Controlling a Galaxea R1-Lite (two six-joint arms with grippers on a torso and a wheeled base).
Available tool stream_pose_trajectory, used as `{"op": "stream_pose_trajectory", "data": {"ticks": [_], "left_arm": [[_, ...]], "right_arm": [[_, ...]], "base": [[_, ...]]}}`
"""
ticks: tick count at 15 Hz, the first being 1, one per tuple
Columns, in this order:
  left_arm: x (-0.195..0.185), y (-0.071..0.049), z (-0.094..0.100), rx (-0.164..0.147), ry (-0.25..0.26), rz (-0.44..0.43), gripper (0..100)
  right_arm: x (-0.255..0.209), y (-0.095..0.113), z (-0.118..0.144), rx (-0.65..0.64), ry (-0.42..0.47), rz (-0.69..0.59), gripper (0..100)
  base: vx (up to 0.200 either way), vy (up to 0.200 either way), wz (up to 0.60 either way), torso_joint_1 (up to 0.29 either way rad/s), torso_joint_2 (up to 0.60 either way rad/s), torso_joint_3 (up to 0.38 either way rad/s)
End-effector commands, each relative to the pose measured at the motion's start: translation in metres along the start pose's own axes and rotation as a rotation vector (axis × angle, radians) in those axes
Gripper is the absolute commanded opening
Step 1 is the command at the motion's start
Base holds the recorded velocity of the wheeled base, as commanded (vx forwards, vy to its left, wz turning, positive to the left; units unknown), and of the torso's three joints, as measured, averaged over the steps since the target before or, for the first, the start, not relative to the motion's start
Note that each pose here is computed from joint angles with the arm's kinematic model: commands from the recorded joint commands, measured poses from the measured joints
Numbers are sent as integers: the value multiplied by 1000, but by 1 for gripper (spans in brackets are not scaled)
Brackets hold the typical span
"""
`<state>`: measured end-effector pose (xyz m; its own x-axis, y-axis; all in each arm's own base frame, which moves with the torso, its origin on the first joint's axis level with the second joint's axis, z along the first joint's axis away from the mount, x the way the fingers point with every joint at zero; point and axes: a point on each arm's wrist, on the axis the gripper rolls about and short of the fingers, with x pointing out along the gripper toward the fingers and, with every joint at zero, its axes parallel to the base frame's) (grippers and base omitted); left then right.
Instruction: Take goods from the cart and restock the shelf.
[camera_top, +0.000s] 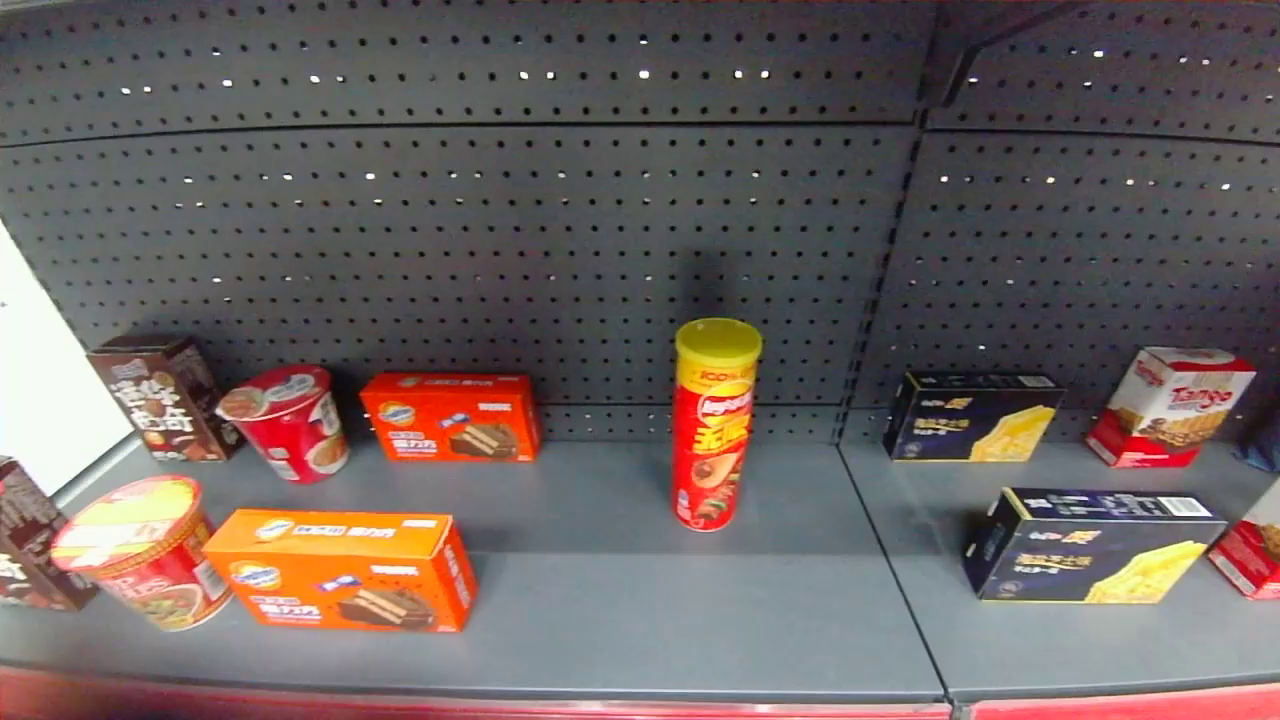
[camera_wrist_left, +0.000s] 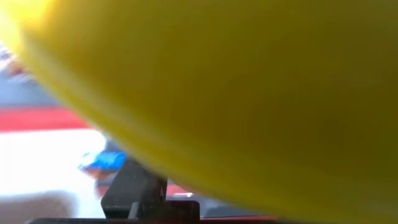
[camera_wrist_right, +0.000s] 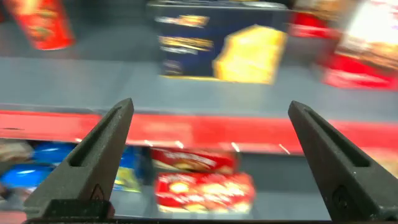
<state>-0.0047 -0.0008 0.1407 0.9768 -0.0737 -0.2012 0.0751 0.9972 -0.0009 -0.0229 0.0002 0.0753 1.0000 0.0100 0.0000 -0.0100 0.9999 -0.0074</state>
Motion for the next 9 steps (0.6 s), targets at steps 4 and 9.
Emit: {"op": "stream_pose_trajectory", "data": {"ticks": [4,9], "left_arm": [[0,0,0,0,0,2,0],[-4,1,0,0,-14,36,0]], "right_arm": [[0,0,0,0,2,1,100],[0,0,0,0,2,1,100]], "base": [[0,0,0,0,0,0],[0,0,0,0,0,0]]}}
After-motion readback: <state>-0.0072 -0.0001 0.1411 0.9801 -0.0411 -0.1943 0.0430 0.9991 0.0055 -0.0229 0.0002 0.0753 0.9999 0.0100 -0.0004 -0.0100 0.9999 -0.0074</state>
